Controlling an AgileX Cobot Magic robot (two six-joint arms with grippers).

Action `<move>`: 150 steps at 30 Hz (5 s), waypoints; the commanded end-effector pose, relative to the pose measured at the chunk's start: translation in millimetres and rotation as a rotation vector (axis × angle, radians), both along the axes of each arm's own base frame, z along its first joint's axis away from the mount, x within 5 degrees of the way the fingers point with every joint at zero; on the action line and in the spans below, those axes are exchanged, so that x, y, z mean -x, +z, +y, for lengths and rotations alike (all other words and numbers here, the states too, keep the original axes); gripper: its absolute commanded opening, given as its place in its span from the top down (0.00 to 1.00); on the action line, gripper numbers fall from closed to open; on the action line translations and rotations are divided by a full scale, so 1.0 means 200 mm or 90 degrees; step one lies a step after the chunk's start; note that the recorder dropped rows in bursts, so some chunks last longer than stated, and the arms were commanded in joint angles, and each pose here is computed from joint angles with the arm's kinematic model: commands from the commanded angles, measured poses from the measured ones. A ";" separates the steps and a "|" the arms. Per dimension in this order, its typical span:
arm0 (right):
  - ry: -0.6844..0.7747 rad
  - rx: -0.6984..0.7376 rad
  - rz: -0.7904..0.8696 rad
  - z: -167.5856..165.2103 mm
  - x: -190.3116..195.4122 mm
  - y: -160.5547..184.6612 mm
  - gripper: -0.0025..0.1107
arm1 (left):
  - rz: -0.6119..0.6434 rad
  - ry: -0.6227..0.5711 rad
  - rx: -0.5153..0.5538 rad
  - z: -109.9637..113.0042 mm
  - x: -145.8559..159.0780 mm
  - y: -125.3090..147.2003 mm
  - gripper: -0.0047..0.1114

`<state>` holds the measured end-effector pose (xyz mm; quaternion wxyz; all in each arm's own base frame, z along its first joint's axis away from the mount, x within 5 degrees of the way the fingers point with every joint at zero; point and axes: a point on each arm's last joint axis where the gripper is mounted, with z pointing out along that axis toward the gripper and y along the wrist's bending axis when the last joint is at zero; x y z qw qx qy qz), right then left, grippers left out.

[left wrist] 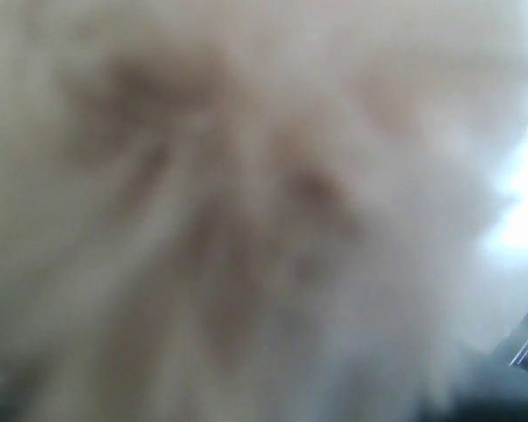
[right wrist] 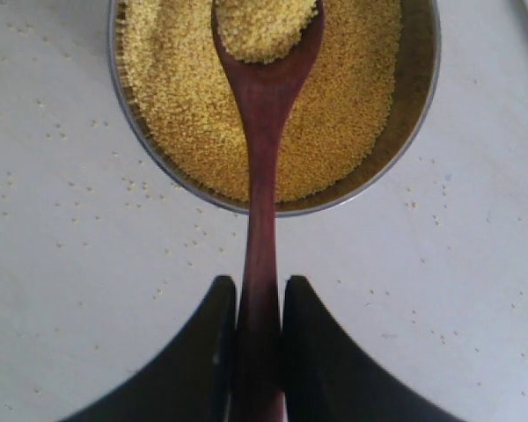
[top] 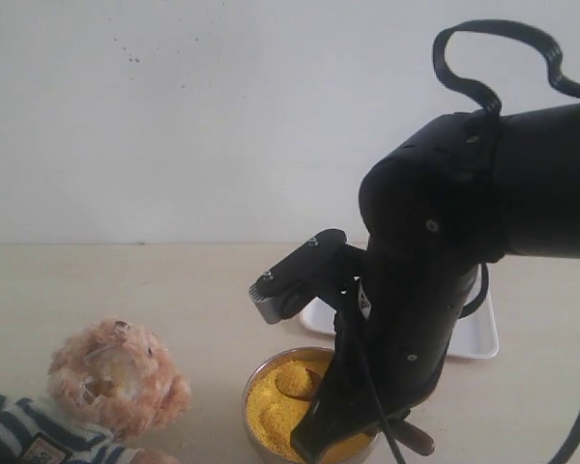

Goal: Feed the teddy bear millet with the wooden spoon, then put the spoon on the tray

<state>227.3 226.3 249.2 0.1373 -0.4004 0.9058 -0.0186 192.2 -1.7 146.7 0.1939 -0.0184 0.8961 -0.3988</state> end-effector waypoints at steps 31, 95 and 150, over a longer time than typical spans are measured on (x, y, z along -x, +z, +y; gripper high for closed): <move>0.022 -0.041 -0.037 -0.09 0.08 -0.01 0.95 | -0.004 0.002 0.012 0.00 0.00 0.00 0.93; 0.135 0.059 -0.073 0.01 0.22 0.04 0.95 | -0.004 0.001 0.013 0.00 0.00 0.01 0.93; 0.286 0.140 -0.223 0.64 0.18 0.10 0.95 | -0.004 0.003 0.012 0.00 0.00 0.00 0.93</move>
